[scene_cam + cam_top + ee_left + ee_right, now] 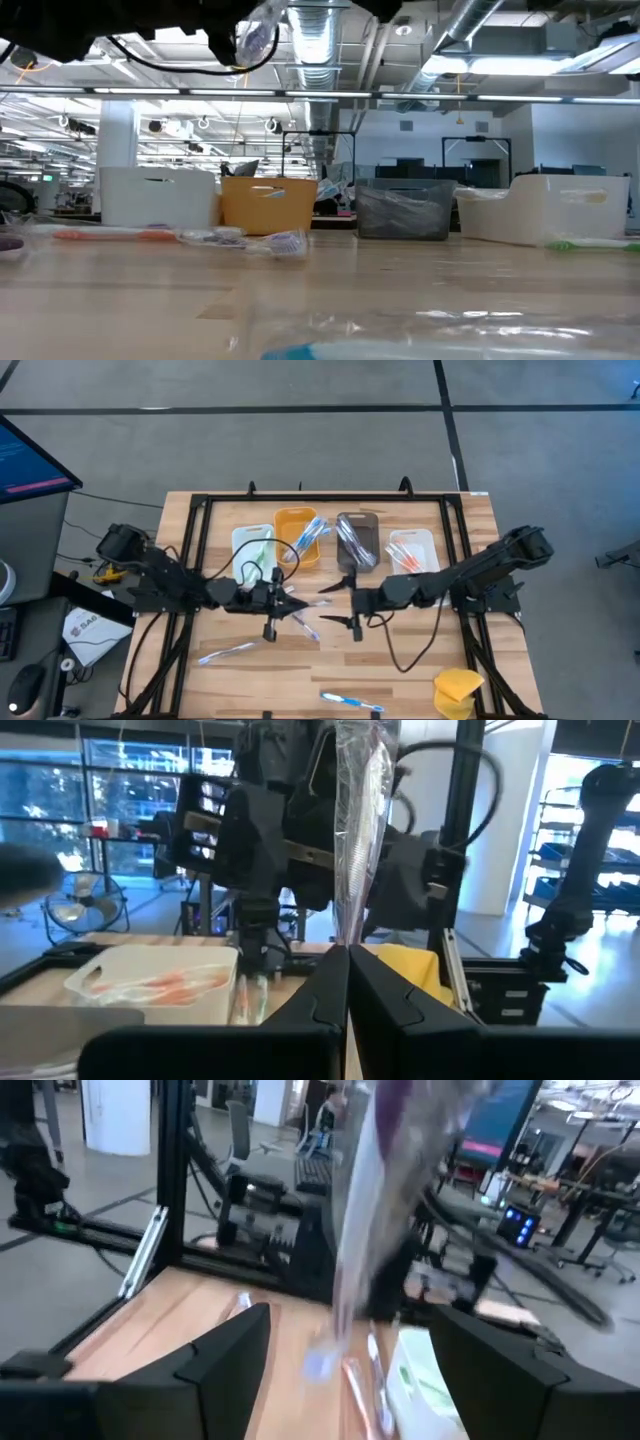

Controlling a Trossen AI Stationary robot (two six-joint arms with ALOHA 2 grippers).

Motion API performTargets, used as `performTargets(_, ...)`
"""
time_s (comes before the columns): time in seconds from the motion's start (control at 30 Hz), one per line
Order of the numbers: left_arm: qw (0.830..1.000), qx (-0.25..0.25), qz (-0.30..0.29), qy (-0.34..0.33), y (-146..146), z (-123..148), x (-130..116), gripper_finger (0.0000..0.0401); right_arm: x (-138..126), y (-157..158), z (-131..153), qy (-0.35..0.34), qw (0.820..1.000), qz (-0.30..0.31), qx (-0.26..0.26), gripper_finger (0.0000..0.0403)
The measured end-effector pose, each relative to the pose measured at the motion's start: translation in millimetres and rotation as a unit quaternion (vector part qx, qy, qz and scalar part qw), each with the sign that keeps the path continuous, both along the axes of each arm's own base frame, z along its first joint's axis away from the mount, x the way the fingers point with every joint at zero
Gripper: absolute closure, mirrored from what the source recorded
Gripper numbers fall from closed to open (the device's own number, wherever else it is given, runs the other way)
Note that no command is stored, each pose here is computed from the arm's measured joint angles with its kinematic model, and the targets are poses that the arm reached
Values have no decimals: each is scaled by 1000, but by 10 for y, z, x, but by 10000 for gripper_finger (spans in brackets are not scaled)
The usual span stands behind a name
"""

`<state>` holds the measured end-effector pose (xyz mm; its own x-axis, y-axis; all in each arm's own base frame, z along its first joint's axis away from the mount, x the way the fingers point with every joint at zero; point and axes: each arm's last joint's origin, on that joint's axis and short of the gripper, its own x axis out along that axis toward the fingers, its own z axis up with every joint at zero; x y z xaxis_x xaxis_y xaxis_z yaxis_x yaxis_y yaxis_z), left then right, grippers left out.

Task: Pick & Place Toothbrushes
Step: Put the purple toothbrush into the black transparent bin

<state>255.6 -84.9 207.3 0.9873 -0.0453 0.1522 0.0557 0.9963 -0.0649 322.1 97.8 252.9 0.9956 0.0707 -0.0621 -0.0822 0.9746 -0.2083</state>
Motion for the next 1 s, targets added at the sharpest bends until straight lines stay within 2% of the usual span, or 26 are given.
performTargets(0.3, 1000, -5, -12, 4, -24, -17, 45, 400, 273, 97, 73, -7, 1000, 1, 5, 132)
performTargets(0.77, 1000, -5, -28, 3, -80, -9, 23, 401, 151, 236, 170, 20, 999, 24, -5, 135)
performTargets(0.9, 1000, -5, -27, 3, -79, -9, 23, 401, 164, 201, 174, 18, 1000, 20, -6, 160)
performTargets(1.0, 1000, -5, -27, 2, -79, -8, 23, 401, 170, 184, 174, 19, 1000, 17, -6, 206)
